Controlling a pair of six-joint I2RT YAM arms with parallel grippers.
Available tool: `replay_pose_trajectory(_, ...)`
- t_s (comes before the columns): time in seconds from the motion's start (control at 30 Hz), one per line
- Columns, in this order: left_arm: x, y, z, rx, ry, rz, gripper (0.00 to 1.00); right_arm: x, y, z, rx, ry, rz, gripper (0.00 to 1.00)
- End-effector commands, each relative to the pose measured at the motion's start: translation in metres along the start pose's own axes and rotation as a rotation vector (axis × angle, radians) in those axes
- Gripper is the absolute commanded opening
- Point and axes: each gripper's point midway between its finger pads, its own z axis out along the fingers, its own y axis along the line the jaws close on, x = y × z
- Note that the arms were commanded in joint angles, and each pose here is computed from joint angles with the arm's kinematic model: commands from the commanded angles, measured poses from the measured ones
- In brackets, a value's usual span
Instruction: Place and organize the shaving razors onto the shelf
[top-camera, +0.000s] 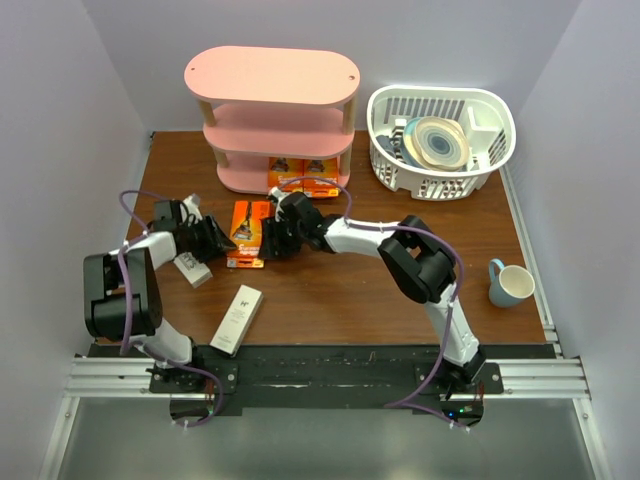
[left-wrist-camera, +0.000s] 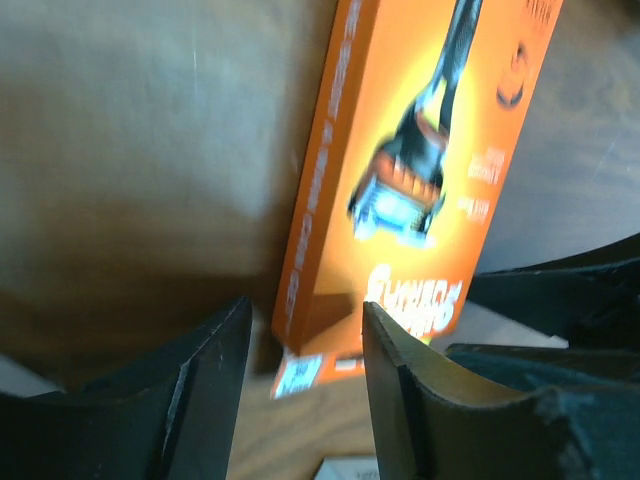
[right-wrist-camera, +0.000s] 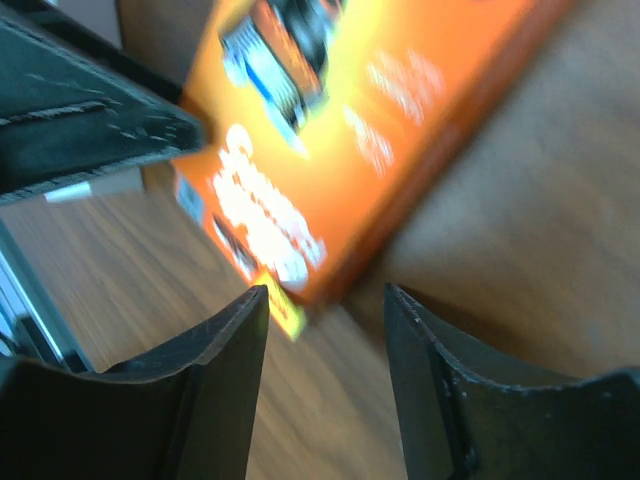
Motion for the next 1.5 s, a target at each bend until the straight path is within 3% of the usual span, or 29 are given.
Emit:
replay_pose_trajectory(0.0,0.038,0.013,-0.009,-0.011,0.083,-0.004,0.54,-0.003,0.005,-0.032,0.014,-0.017,-0.051,0.55)
replay_pose_trajectory(0.27,0.076,0.025,-0.004,-0.005,0.132,-0.037,0.52,0.024,-0.011,-0.033,0.029,0.028,-0.022,0.56)
replay_pose_trajectory(0.77,0.117,0.039,-0.021,-0.120,0.251,-0.159,0.53,0.014,-0.007,-0.008,-0.044,0.011,0.074,0.56)
replay_pose_trajectory(1.07,0.108,0.034,0.001,-0.007,0.233,-0.106,0.46,0.013,-0.012,-0.009,-0.021,0.008,0.067,0.56)
replay_pose_trajectory(1.2,0.107,0.012,0.009,0.163,0.256,-0.089,0.43,0.019,-0.015,-0.012,-0.014,0.018,0.059,0.56)
replay_pose_trajectory(1.47,0.108,0.012,0.011,0.230,0.273,-0.059,0.39,0.020,-0.012,-0.006,-0.041,0.020,0.061,0.53)
